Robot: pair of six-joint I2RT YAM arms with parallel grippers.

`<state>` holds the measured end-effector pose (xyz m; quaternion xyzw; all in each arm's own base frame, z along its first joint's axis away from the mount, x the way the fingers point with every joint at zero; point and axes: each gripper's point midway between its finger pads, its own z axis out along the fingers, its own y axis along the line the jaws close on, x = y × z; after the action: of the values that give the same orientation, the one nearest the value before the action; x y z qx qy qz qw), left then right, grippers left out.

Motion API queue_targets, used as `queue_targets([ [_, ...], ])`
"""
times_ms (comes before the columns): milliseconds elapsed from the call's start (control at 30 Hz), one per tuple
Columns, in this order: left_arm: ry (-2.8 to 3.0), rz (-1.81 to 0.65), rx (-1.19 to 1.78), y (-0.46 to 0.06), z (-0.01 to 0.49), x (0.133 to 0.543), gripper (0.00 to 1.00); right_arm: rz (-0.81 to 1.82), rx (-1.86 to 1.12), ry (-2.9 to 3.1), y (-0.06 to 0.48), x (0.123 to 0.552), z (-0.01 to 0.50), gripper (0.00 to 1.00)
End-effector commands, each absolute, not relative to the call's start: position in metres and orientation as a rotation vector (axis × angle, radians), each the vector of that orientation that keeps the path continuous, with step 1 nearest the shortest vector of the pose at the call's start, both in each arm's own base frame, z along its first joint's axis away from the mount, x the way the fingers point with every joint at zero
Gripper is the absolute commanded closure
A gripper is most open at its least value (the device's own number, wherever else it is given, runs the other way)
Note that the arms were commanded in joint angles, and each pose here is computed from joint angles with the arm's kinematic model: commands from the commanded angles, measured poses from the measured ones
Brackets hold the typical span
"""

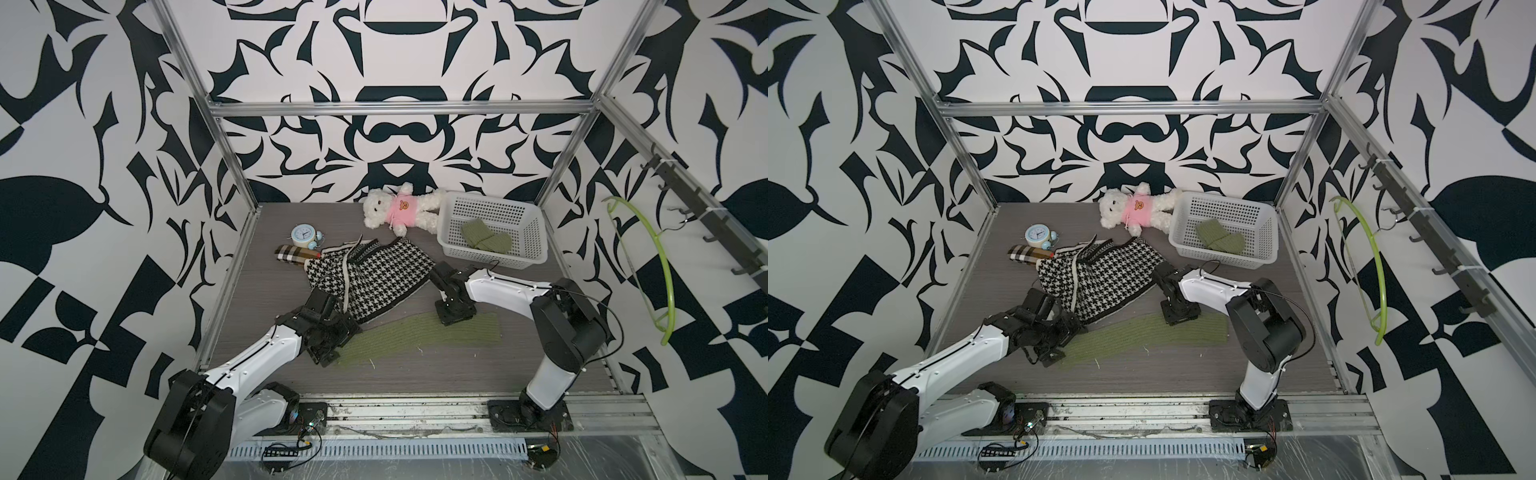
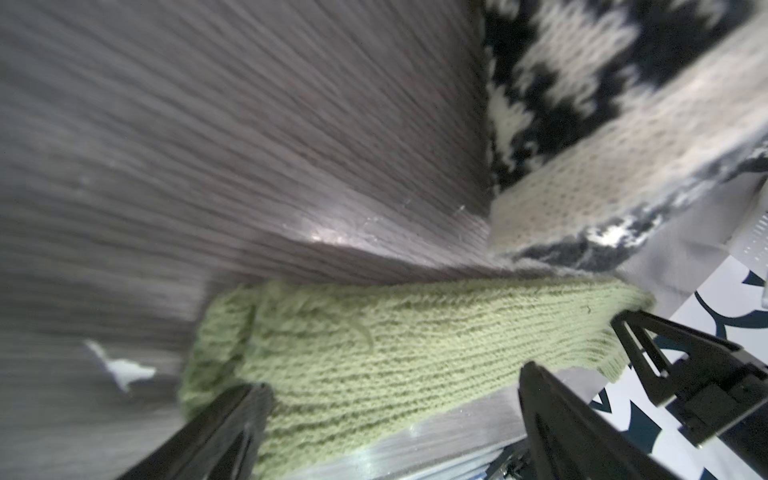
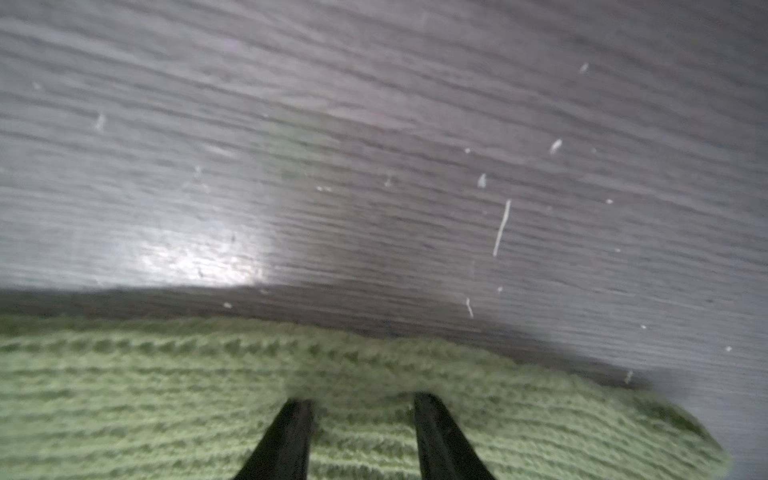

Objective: Roll up the scarf and place it into the basket
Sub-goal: Flatten out the scarf at the center of the board, then fold the scarf at the center of the board.

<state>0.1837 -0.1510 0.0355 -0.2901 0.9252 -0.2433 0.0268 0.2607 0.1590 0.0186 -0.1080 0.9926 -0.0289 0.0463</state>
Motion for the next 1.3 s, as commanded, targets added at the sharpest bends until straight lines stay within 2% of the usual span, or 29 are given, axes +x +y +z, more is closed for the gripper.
queue_targets([
  [0,2.857,-0.577,-0.897,-0.133,0.028,0.186,0.01,-0.081,-0.329,3.002,0.153,0.258,0.036,0.56],
  [100,2.814,-0.630,-0.809,-0.142,0.049,0.205,0.01,0.003,-0.273,2.917,0.154,0.262,0.060,0.53],
  [200,2.806,-0.686,-0.715,-0.155,0.066,0.220,0.01,-0.041,-0.064,2.863,0.126,0.261,0.072,0.43],
  [333,2.848,-0.640,-0.594,-0.159,0.076,0.230,0.01,-0.162,0.273,2.875,0.069,0.245,0.060,0.42],
  [533,2.850,-0.620,-0.512,-0.163,0.090,0.243,0.01,-0.103,0.484,2.915,0.053,0.220,0.041,0.44],
  [800,2.835,-0.630,-0.497,-0.159,0.096,0.248,0.01,0.060,0.488,2.978,0.071,0.208,0.023,0.58],
  [900,2.828,-0.633,-0.498,-0.158,0.097,0.249,0.01,0.081,0.480,3.005,0.075,0.206,0.014,0.69],
  [1033,2.825,-0.631,-0.492,-0.157,0.099,0.249,0.01,0.075,0.483,3.015,0.075,0.205,0.009,1.00],
  [1133,2.817,-0.623,-0.470,-0.157,0.104,0.252,0.01,-0.012,0.562,2.904,0.056,0.210,0.029,1.00],
  [1267,2.781,-0.704,-0.411,-0.168,0.120,0.260,0.01,-0.244,0.610,2.689,0.015,0.215,0.092,1.00],
])
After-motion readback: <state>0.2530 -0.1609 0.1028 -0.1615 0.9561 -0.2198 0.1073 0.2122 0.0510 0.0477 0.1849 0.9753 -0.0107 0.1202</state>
